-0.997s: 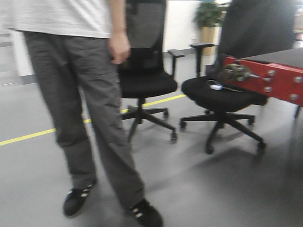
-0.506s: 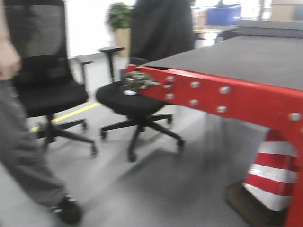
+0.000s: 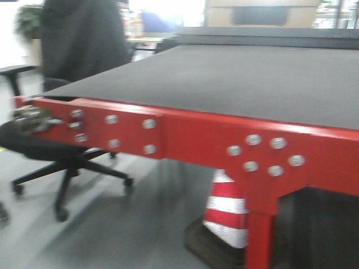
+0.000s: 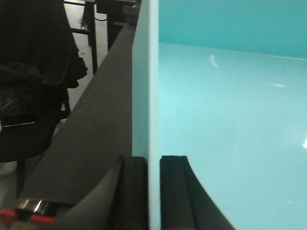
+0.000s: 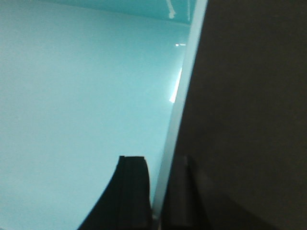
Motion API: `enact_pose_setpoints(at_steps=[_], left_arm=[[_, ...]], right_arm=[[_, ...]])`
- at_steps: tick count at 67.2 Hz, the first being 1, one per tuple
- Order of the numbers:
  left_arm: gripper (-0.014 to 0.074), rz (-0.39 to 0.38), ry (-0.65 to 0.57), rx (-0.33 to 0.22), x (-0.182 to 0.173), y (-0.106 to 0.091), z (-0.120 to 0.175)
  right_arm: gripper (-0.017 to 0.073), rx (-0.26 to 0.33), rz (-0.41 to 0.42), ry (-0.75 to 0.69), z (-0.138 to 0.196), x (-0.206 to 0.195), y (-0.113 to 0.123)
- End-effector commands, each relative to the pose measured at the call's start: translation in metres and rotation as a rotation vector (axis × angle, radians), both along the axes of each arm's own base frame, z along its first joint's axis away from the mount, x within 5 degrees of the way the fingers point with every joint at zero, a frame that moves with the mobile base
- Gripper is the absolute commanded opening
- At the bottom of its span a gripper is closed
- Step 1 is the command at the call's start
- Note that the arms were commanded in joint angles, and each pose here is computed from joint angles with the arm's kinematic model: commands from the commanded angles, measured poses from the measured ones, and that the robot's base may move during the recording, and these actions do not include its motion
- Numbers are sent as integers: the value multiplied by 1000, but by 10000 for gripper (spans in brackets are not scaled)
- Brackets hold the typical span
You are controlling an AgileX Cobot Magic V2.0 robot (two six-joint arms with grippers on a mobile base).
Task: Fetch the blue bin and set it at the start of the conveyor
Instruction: 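Hold the bin in both grippers while driving to the red-framed conveyor, then lower the turquoise bin onto the grey conveyor belt with both grippers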
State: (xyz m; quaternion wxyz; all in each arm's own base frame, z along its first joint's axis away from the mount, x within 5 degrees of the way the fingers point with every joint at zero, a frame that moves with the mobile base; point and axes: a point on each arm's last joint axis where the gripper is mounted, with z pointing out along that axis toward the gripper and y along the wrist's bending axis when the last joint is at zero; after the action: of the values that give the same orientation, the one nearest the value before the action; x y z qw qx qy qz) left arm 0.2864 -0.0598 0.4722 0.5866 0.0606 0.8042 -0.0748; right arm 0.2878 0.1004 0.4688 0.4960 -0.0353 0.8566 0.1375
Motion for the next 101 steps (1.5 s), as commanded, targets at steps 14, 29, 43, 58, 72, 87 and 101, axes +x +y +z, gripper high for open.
enact_pose_setpoints(at_steps=[14,29,43,58,72,87,101], left_arm=[[-111,6,-66,-22,-4,2,11],[-111,6,-64,-22,-3,2,10],[-111,6,-64,-22,-3,2,10],[-111,6,-64,-22,-3,2,10],[-111,6,-64,-22,-3,2,10],[-111,6,-64,-22,-3,2,10],[-111,6,-64,-22,-3,2,10]], right_arm=[[-153,-23,0,-92,11,-2,-4],[-153,-23,0,-92,11,-2,-4],[-153,-23,0,-92,11,-2,-4],[-153,-23,0,-92,11,-2,-4],[-153,-23,0,-92,11,-2,-4],[-153,-23,0,-92,11,-2,-4],[-153,-22,1,-94,11,-2,-4]])
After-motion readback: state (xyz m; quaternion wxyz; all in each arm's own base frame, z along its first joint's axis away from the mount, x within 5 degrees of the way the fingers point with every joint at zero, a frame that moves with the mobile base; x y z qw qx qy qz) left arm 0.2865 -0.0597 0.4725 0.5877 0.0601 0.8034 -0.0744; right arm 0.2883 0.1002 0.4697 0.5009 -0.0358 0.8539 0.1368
